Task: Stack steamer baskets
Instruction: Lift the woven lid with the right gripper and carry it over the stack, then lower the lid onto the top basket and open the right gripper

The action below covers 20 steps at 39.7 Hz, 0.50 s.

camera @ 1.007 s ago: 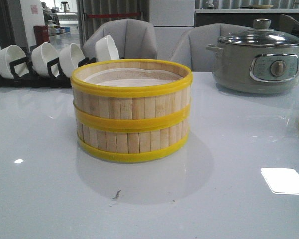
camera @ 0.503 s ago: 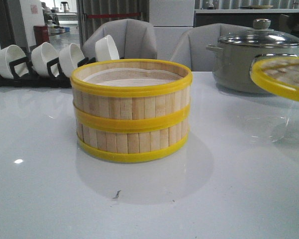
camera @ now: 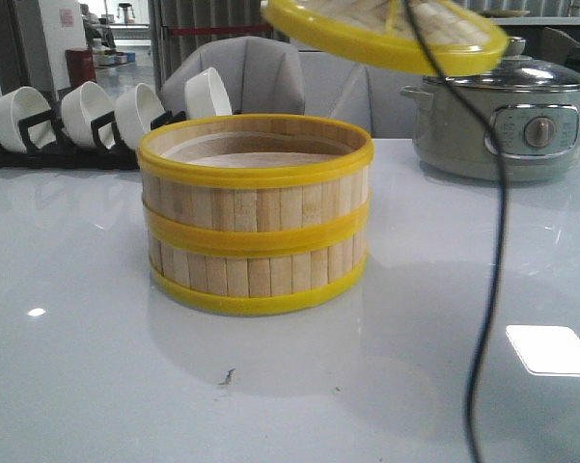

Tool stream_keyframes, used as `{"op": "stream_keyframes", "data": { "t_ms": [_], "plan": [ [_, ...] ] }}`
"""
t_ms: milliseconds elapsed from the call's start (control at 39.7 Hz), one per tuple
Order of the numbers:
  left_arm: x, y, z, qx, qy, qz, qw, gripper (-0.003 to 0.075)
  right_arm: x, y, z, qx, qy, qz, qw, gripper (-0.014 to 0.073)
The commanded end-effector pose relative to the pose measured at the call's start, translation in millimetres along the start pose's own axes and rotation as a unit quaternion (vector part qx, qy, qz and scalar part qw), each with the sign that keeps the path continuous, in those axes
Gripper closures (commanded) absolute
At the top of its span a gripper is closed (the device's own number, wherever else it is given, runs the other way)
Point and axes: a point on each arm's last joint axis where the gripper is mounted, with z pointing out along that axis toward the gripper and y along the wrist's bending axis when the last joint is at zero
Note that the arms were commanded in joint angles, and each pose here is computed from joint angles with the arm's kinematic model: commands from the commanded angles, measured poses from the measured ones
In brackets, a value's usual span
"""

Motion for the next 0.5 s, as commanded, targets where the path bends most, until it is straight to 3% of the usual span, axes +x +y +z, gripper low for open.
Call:
{"op": "stream_keyframes", "data": {
  "t_ms": [0, 201, 478],
  "plan": [
    [-15.9, -2.5, -5.5, 0.009, -0.056, 0.0, 0.998, 0.0635, -14.2, 28.2, -19.8, -0.032, -0.053, -0.024, 0.998, 0.0541],
    [-15.9, -2.5, -5.5, 0.009, -0.056, 0.0, 0.998, 0.0635, -7.7, 62.6, 18.9, -0.054, -0.018, -0.051, 0.997, 0.0541],
    [-15.9, -2.5, -5.5, 0.009, -0.056, 0.0, 0.998, 0.0635, -1.4, 66.6, 44.9, -0.052, 0.006, -0.055, 0.997, 0.0541]
  ]
}}
